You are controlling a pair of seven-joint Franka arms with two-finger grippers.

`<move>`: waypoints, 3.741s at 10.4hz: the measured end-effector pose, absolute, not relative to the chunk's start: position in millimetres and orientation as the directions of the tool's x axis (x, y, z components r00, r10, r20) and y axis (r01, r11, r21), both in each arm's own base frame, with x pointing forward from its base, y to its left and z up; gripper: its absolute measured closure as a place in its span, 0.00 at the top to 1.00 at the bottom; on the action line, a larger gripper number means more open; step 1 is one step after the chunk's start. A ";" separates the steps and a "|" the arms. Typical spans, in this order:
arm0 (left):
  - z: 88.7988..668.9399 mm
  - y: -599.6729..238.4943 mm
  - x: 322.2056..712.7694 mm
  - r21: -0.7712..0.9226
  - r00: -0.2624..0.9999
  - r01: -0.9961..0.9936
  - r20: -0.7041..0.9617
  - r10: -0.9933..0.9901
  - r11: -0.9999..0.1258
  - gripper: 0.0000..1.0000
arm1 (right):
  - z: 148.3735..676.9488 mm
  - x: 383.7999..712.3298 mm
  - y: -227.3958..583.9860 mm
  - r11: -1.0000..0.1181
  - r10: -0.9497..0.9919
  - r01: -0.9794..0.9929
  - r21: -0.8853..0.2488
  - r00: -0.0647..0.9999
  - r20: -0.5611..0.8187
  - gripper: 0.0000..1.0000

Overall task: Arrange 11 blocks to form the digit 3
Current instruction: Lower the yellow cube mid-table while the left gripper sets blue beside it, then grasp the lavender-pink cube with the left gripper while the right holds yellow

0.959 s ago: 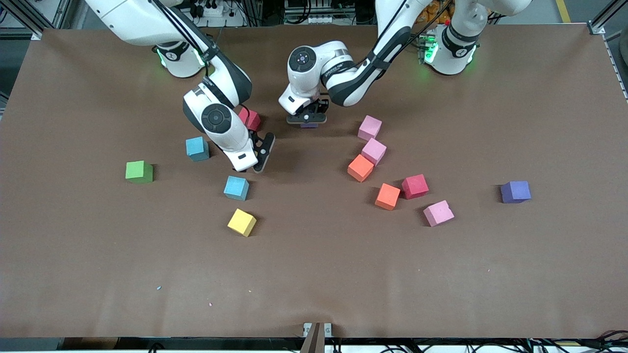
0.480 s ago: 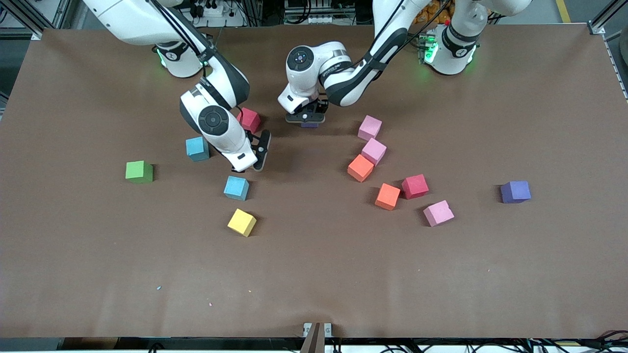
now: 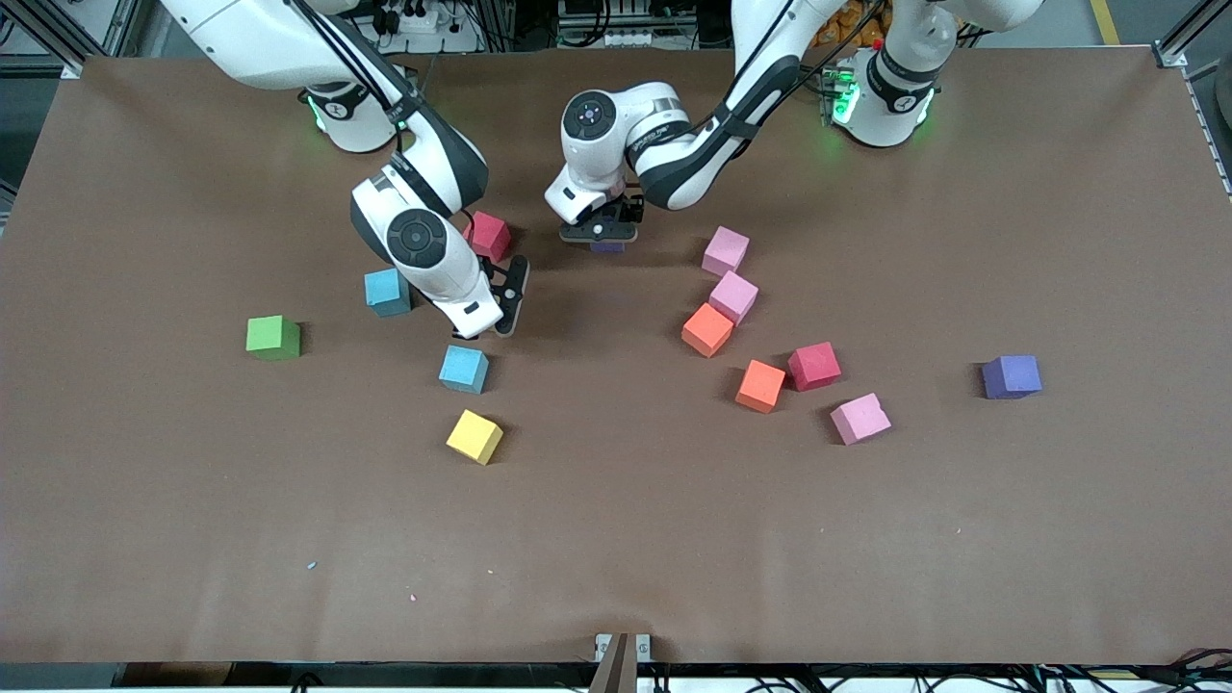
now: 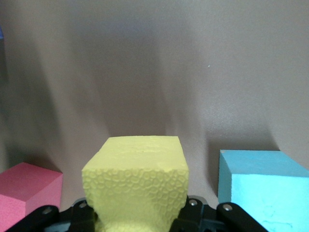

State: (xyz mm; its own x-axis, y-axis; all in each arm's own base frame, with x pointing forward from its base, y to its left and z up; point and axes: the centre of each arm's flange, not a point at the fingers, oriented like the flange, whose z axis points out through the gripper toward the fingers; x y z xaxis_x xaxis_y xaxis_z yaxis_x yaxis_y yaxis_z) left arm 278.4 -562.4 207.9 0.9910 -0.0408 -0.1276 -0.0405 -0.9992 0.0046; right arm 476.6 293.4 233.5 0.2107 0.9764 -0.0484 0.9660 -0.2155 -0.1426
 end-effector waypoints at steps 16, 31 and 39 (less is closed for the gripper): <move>324.5 -433.7 396.4 -0.064 0.993 -0.118 -0.032 -0.116 -0.991 1.00 | 244.4 402.0 342.0 -0.035 0.999 0.997 -0.068 0.037 0.031 0.53; 241.8 -364.6 355.5 -0.025 0.888 -0.457 -0.077 -0.454 -0.889 1.00 | 214.6 301.1 401.9 -0.076 0.997 0.997 -0.005 0.076 -0.024 0.53; 215.1 -350.8 332.9 0.002 0.884 -0.464 -0.063 -0.463 -0.886 1.00 | 200.8 298.8 417.2 -0.058 0.998 0.997 -0.043 0.058 -0.001 0.53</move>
State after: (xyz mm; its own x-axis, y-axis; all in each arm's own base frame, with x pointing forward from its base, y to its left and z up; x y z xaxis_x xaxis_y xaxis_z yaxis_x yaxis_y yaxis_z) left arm 332.9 -350.8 215.1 0.8840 -0.4631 -0.0631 -0.4639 -0.8859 0.0021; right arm 298.8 417.2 200.8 0.0582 0.9983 -0.0007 0.9974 -0.0582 -0.0433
